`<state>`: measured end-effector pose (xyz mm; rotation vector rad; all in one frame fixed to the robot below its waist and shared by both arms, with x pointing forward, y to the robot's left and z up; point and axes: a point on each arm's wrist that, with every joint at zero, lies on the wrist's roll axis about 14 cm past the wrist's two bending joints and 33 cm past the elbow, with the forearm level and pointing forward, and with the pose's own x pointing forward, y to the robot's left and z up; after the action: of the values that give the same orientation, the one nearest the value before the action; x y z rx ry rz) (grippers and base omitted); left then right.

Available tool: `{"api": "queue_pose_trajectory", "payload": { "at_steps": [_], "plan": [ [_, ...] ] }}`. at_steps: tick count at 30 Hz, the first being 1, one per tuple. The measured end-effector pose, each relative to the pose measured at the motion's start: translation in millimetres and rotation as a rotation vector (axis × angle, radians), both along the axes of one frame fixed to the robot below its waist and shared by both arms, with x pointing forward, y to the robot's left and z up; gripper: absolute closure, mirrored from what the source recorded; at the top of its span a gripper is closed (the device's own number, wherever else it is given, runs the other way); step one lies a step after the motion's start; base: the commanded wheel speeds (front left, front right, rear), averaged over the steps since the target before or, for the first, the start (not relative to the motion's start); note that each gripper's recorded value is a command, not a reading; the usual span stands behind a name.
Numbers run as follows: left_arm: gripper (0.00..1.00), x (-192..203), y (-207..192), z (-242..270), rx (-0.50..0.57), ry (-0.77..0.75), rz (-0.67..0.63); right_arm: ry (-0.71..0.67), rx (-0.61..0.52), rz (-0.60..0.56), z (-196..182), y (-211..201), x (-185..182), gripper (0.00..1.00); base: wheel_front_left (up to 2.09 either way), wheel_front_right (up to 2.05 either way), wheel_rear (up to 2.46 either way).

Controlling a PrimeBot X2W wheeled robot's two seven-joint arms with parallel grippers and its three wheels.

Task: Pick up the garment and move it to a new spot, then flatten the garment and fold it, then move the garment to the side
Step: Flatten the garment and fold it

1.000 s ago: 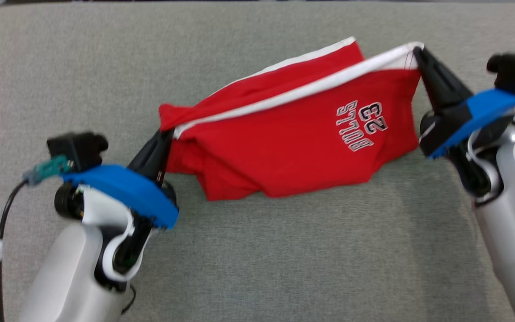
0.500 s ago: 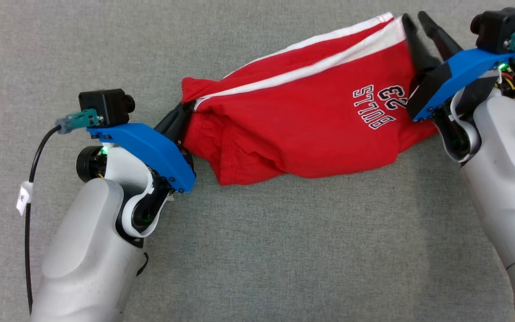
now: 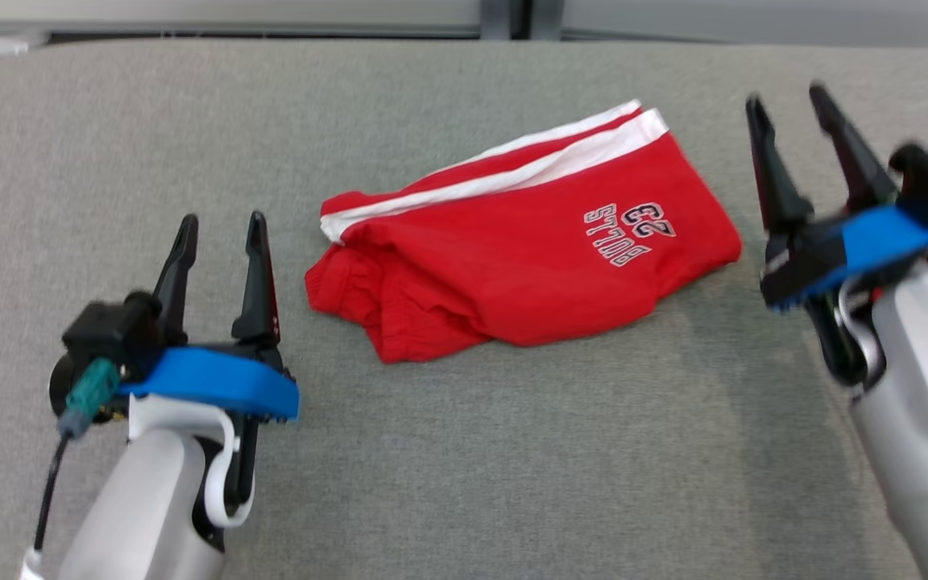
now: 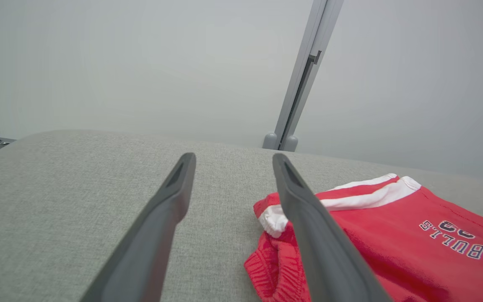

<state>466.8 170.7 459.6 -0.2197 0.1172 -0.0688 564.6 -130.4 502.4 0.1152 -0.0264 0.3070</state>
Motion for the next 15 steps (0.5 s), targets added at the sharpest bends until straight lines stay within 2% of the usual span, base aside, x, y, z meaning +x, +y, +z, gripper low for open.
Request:
{"api": "queue_pose_trajectory", "payload": {
  "at_steps": [5,15],
  "plan": [
    [0.0,-15,4,17,0.069,-0.072,0.023,-0.012,0.015,-0.057,1,-20,-46,0.0,0.0,0.0,0.0],
    [0.0,-45,-7,23,0.123,-0.078,-0.021,-0.004,0.023,-0.171,11,-55,-129,0.0,0.0,0.0,0.0]
  ]
}}
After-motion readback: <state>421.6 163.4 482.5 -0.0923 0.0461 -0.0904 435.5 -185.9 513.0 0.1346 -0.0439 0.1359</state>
